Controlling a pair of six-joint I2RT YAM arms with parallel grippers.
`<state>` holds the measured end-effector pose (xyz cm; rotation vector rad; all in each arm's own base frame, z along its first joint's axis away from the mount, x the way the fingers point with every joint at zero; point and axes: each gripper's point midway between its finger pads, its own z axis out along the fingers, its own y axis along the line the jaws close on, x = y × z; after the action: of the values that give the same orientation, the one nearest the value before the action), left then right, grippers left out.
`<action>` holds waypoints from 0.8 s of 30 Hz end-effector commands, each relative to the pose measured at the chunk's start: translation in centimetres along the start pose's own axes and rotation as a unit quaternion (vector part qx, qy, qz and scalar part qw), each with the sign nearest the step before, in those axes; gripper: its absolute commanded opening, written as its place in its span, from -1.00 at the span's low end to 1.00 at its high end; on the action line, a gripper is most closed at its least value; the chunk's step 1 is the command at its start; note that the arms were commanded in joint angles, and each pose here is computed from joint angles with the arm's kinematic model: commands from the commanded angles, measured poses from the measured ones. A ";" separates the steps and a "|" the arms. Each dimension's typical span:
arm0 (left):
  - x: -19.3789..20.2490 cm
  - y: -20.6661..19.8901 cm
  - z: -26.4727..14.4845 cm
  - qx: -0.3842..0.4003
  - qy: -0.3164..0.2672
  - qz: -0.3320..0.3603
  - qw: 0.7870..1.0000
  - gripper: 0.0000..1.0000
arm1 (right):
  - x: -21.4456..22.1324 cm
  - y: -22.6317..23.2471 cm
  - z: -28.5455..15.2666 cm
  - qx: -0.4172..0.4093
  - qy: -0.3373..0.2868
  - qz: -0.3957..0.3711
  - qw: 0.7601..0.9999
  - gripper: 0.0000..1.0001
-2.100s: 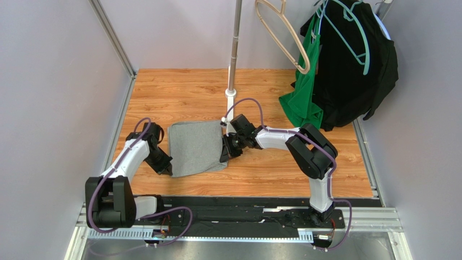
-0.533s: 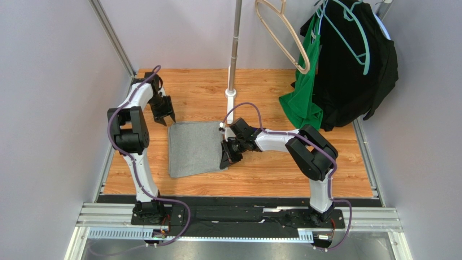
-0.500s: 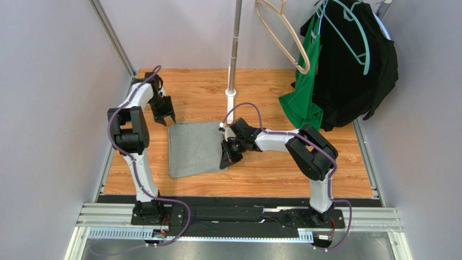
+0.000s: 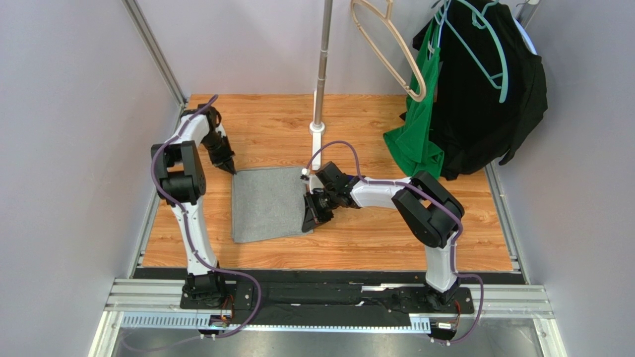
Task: Fold the napkin into a case and place the utensils inside
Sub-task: Smooth out the lower triangle-folded napkin at the center of the board.
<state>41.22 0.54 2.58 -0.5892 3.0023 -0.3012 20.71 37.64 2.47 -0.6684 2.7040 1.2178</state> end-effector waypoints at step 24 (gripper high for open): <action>-0.8 1.5 -10.4 -0.019 -0.102 -0.015 0.995 -0.53 | -3.0 0.8 -2.4 0.061 -0.023 -0.049 0.997 -0.70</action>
<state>41.45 4.01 6.19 -0.7681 2.9040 -0.3896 21.88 37.34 2.80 -0.6907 2.7124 1.0987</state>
